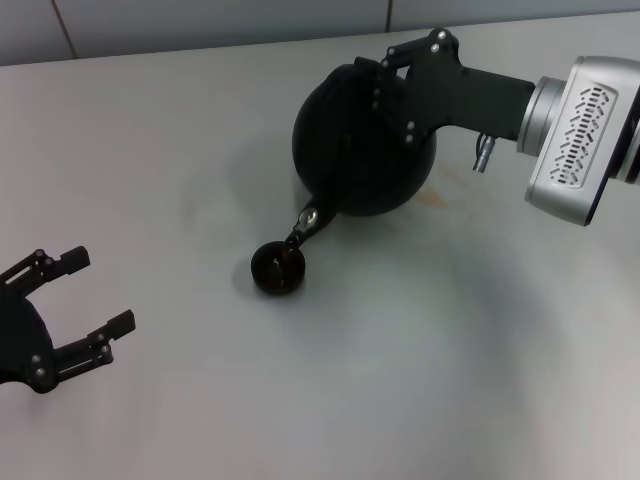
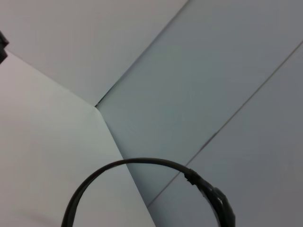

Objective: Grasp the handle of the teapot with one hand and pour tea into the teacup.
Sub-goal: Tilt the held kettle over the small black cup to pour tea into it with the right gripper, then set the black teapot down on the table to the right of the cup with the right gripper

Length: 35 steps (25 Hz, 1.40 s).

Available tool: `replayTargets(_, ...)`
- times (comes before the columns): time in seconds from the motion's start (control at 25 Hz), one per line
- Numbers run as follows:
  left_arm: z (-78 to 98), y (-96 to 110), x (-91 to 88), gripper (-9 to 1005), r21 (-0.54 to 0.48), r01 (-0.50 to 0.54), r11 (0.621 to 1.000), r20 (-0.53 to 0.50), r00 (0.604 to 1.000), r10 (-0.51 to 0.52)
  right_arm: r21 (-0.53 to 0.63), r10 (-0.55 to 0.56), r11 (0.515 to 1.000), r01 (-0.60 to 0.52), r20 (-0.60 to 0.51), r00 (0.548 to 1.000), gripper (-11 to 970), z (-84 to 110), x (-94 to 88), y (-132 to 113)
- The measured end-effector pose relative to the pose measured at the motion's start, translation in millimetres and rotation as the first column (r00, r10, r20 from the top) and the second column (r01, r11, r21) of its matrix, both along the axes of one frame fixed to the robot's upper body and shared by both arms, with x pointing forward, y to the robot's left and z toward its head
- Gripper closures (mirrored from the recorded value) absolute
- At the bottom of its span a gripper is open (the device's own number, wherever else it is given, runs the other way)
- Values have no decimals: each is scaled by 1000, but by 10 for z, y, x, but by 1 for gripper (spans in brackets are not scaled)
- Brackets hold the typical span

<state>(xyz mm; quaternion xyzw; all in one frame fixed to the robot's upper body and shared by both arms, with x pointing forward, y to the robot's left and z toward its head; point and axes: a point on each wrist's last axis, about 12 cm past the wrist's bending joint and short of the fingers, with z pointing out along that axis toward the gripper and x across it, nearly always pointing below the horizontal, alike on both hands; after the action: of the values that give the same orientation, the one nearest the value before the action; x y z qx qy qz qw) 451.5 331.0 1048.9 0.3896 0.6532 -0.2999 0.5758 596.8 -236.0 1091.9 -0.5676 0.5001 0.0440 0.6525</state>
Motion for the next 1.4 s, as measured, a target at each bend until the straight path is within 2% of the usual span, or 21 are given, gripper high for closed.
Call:
replayTargets(0.32, 2, -2, 2, 149, 0, 1, 1000, 1, 1000, -1, 18, 4, 1000, -3, -21, 1000, 874, 1, -3, 22)
replayTargets(0.52, 2, -1, 3, 149, -1, 0, 1000, 1, 1000, 0, 115, -31, 992, 48, -149, 988, 874, 44, 31, -29)
replayTargets(0.76, 8, 7, 10, 149, 1, 0, 1000, 1, 1000, 0, 191, -103, 967, 167, -305, 947, 874, -8, 42, -145)
replayTargets(0.96, 14, 2, 23, 149, 1, 2, 1000, 3, 1000, -2, 296, -162, 914, 278, -362, 918, 874, -77, -38, -304)
replayTargets(1.04, 26, -4, 39, 149, 0, 7, 1000, 7, 1000, -7, 368, -196, 863, 346, -387, 901, 874, -116, -117, -431)
replayTargets(1.08, 29, -5, 42, 149, 0, 9, 1000, 9, 1000, -9, 368, -196, 863, 346, -387, 901, 874, -116, -117, -431)
replayTargets(1.24, 40, -12, 69, 149, 3, 12, 1000, 13, 1000, -12, 420, -244, 800, 429, -424, 872, 873, -213, -255, -592)
replayTargets(1.4, 51, -17, 90, 149, 5, 15, 1000, 19, 1000, -15, 426, -264, 773, 469, -456, 850, 873, -297, -319, -641)
